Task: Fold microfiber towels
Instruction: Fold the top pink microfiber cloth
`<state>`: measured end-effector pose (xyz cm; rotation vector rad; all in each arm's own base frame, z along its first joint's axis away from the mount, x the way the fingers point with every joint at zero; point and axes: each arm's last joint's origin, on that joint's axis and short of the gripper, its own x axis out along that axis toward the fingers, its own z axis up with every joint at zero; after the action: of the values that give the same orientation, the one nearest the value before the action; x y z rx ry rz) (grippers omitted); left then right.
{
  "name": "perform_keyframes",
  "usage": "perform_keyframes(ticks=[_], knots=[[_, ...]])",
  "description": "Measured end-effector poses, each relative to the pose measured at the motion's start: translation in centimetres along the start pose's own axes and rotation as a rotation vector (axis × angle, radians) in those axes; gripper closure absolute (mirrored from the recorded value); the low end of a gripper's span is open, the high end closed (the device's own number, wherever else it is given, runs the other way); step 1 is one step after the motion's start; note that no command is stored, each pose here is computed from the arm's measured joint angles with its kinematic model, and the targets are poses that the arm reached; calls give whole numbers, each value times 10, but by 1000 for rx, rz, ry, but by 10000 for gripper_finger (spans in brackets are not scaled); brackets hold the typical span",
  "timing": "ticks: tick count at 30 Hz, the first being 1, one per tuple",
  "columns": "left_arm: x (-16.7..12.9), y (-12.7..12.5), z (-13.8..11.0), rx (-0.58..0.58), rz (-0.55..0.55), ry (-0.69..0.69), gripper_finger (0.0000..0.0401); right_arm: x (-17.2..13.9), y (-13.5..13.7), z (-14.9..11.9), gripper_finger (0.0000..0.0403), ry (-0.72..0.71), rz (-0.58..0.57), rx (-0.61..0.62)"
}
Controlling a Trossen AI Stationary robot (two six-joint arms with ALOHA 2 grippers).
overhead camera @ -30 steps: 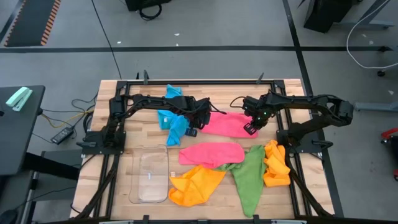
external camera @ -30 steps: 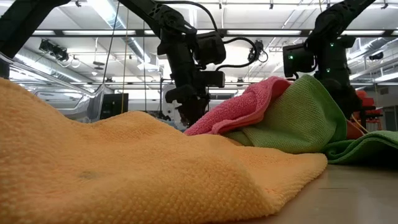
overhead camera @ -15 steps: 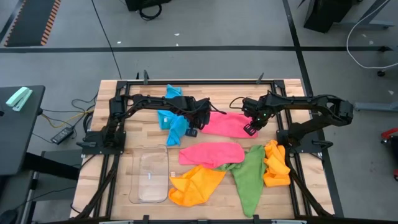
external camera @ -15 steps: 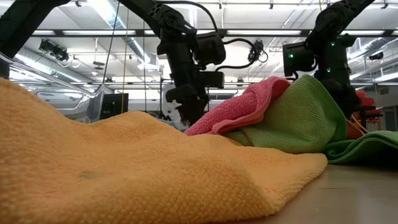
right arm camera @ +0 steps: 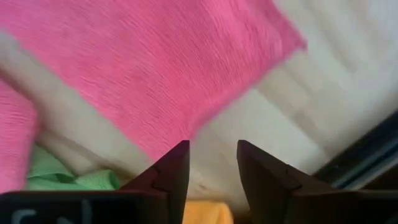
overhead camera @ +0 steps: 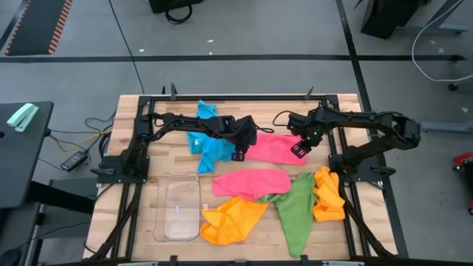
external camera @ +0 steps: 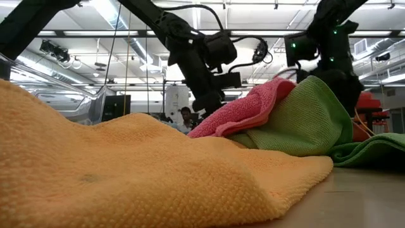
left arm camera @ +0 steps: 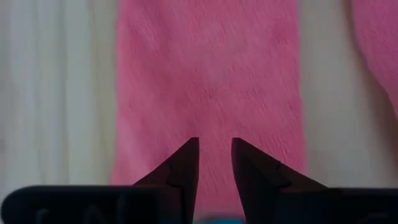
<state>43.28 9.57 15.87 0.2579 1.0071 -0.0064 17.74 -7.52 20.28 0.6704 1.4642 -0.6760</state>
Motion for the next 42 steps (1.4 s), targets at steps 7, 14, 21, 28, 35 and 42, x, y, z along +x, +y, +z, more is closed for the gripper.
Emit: perform_keyframes(ticks=[7, 14, 21, 28, 35, 42], knots=[[16, 3, -18, -39, -31, 108, 305, 13, 9, 10, 269, -225, -17, -116], [17, 16, -29, -79, -32, 155, 306, 34, 14, 16, 282, -369, 83, -175], [16, 24, -34, -72, -26, 175, 307, 36, 30, 11, 293, -423, 155, -314], [-7, 22, -23, 38, -8, 144, 307, 35, 35, 9, 297, -436, 165, -318], [-12, 9, -16, 120, 71, 195, 286, 28, 35, 4, 297, -480, 121, -360], [-20, -3, -24, 92, 95, 350, 276, 19, 36, 2, 297, -535, 144, -372]])
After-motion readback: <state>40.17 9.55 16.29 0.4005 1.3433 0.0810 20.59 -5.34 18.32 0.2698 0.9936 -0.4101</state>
